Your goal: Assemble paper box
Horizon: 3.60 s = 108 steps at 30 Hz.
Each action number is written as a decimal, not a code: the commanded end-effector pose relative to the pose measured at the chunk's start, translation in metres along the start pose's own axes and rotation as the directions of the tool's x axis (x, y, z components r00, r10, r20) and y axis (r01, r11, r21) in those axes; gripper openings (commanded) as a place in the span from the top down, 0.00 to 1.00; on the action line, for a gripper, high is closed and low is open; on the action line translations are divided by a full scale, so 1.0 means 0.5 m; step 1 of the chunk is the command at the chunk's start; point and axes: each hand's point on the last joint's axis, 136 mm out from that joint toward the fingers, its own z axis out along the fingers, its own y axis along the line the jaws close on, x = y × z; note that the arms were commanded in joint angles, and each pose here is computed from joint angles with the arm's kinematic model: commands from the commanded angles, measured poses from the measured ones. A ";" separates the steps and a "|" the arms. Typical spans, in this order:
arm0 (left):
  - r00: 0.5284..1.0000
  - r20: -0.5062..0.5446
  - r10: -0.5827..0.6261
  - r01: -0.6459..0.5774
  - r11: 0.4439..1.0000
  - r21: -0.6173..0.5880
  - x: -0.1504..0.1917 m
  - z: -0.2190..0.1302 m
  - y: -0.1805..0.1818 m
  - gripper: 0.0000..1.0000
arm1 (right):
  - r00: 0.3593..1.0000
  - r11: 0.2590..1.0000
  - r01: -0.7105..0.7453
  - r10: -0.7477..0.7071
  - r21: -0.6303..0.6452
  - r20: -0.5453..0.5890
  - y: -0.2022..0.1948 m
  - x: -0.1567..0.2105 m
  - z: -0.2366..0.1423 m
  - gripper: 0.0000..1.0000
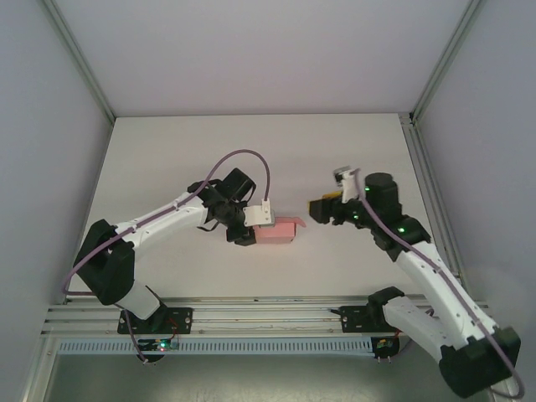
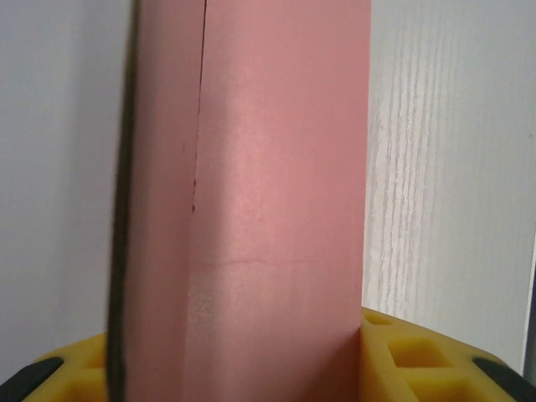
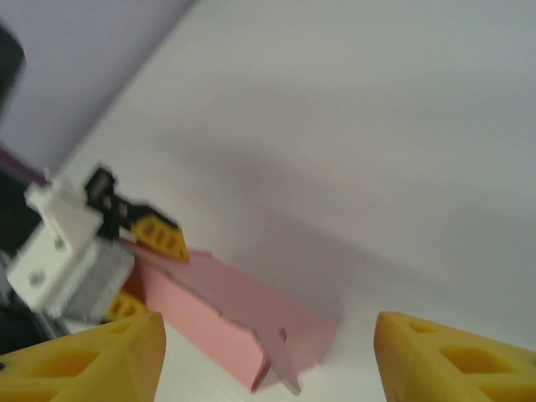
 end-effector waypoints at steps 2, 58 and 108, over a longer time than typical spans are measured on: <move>0.993 0.039 -0.114 0.116 0.993 -0.034 -0.013 -0.001 0.021 0.69 | 0.963 0.980 0.179 -0.157 0.085 -0.221 -0.010 0.065 0.032 0.37; 0.974 0.040 -0.223 0.222 0.975 0.034 -0.031 0.057 0.039 0.74 | 0.982 0.999 -0.051 0.053 0.017 -0.182 0.077 0.077 0.191 1.00; 0.795 0.167 -0.583 0.605 0.750 -0.267 0.028 -0.112 0.050 0.11 | 0.971 0.876 0.234 -0.232 0.421 -0.057 -0.023 0.123 0.164 1.00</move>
